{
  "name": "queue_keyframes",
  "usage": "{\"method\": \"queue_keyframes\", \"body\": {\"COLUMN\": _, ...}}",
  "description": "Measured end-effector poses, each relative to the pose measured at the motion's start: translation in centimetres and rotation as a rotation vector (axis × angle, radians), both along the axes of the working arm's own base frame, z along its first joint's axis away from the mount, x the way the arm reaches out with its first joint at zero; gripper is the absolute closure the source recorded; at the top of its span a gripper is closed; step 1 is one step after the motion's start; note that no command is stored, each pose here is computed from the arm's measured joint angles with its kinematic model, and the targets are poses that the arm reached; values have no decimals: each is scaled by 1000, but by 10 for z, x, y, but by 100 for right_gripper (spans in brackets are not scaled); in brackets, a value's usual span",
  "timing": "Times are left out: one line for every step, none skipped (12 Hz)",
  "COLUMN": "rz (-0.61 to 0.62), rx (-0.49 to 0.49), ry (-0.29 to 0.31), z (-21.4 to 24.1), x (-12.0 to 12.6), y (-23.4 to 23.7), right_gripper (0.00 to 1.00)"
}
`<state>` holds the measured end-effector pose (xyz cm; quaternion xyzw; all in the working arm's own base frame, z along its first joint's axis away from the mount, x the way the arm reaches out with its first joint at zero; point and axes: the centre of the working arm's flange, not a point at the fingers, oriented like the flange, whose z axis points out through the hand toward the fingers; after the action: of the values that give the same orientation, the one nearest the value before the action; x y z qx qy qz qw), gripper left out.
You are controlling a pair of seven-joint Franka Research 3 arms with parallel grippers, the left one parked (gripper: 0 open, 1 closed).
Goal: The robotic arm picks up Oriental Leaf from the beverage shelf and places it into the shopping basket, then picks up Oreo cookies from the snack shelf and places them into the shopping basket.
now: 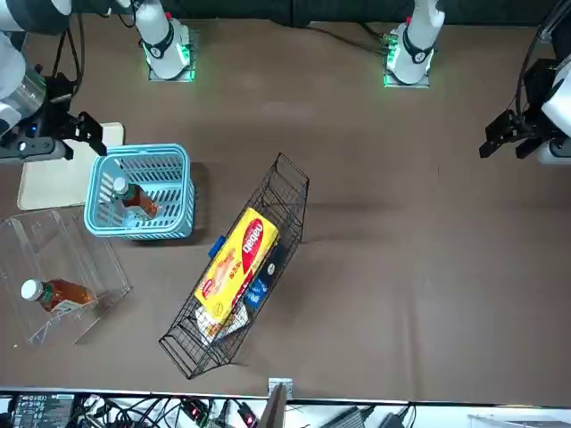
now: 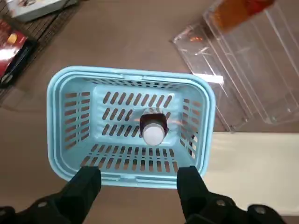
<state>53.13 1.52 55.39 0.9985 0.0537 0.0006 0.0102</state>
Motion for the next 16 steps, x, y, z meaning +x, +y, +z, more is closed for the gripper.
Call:
{"method": "queue_keyframes", "body": {"rz": 38, "rx": 0, "ry": 2, "z": -1, "x": 0, "y": 5, "right_gripper": 0}}
{"method": "queue_keyframes", "body": {"rz": 74, "rx": 0, "ry": 5, "z": -2, "x": 0, "y": 10, "right_gripper": 0}}
{"method": "queue_keyframes", "body": {"rz": 116, "rx": 2, "ry": 6, "z": -3, "x": 0, "y": 15, "right_gripper": 0}}
{"method": "queue_keyframes", "body": {"rz": 162, "rx": 12, "ry": 7, "z": -3, "x": 0, "y": 21, "right_gripper": 0}}
{"method": "queue_keyframes", "body": {"rz": 203, "rx": 37, "ry": 4, "z": -3, "x": 0, "y": 28, "right_gripper": 0}}
{"method": "queue_keyframes", "body": {"rz": 241, "rx": 67, "ry": -3, "z": -3, "x": 1, "y": 34, "right_gripper": 0}}
{"method": "queue_keyframes", "body": {"rz": 280, "rx": 92, "ry": -18, "z": -2, "x": 2, "y": 38, "right_gripper": 0}}
{"method": "queue_keyframes", "body": {"rz": 355, "rx": 128, "ry": -58, "z": 2, "x": 5, "y": 45, "right_gripper": 0}}
{"method": "queue_keyframes", "body": {"rz": 389, "rx": 152, "ry": -81, "z": 4, "x": 7, "y": 49, "right_gripper": 0}}
{"method": "queue_keyframes", "body": {"rz": 426, "rx": 179, "ry": -104, "z": 6, "x": 8, "y": 52, "right_gripper": 0}}
{"method": "queue_keyframes", "body": {"rz": 470, "rx": 203, "ry": -129, "z": 8, "x": 9, "y": 55, "right_gripper": 0}}
{"method": "queue_keyframes", "body": {"rz": 518, "rx": 229, "ry": -157, "z": 10, "x": 11, "y": 57, "right_gripper": 0}}
{"method": "queue_keyframes", "body": {"rz": 567, "rx": 255, "ry": -185, "z": 12, "x": 12, "y": 59, "right_gripper": 0}}
{"method": "queue_keyframes", "body": {"rz": 614, "rx": 281, "ry": -210, "z": 13, "x": 13, "y": 61, "right_gripper": 0}}
{"method": "queue_keyframes", "body": {"rz": 663, "rx": 306, "ry": -237, "z": 15, "x": 14, "y": 63, "right_gripper": 0}}
{"method": "queue_keyframes", "body": {"rz": 711, "rx": 327, "ry": -268, "z": 14, "x": 15, "y": 65, "right_gripper": 0}}
